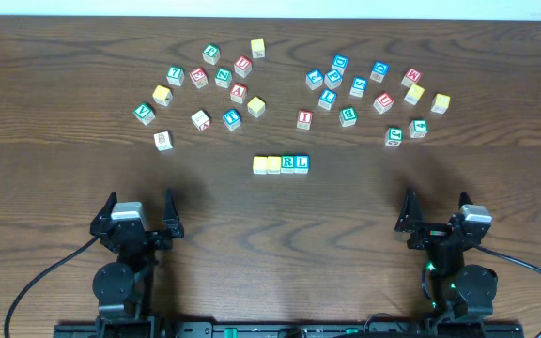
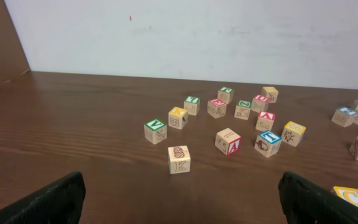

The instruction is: Spell out CORL

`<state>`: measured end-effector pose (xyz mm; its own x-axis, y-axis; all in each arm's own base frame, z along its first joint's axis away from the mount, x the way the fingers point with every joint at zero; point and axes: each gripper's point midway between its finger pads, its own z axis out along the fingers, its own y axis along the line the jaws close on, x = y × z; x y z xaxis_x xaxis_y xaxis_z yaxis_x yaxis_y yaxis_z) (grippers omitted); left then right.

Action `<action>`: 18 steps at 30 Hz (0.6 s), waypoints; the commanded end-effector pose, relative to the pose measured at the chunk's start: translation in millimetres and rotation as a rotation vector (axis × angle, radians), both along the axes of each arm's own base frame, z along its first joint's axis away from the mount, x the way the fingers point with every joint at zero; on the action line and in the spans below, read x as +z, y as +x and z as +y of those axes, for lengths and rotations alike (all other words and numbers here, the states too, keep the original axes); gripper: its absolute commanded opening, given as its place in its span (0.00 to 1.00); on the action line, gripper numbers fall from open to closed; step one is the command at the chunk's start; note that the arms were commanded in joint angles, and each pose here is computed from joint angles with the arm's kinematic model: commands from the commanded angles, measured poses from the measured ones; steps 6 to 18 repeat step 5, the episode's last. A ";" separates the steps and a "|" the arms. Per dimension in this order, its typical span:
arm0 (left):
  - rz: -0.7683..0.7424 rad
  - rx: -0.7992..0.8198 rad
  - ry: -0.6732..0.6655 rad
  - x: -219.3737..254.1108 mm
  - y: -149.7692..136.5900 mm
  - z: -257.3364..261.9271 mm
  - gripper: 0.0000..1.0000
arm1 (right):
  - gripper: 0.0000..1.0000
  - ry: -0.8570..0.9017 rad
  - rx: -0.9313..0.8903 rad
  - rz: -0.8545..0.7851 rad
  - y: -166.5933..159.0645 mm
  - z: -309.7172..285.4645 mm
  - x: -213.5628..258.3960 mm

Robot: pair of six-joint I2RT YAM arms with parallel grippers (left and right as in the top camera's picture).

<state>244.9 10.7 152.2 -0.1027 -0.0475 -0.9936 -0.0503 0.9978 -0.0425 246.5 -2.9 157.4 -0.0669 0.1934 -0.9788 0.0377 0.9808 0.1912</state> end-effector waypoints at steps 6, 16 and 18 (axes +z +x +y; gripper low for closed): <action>0.047 0.005 0.005 -14.8 -1.2 0.8 0.98 | 0.99 -0.014 -0.010 -0.001 -0.4 -2.6 -0.1; 0.047 0.005 0.005 -14.8 -1.2 0.8 0.98 | 0.99 -0.014 -0.010 -0.001 -0.4 -2.6 -0.1; 0.047 0.005 0.005 -14.8 -1.2 0.8 0.98 | 0.99 -0.014 -0.010 -0.001 -0.4 -2.6 -0.1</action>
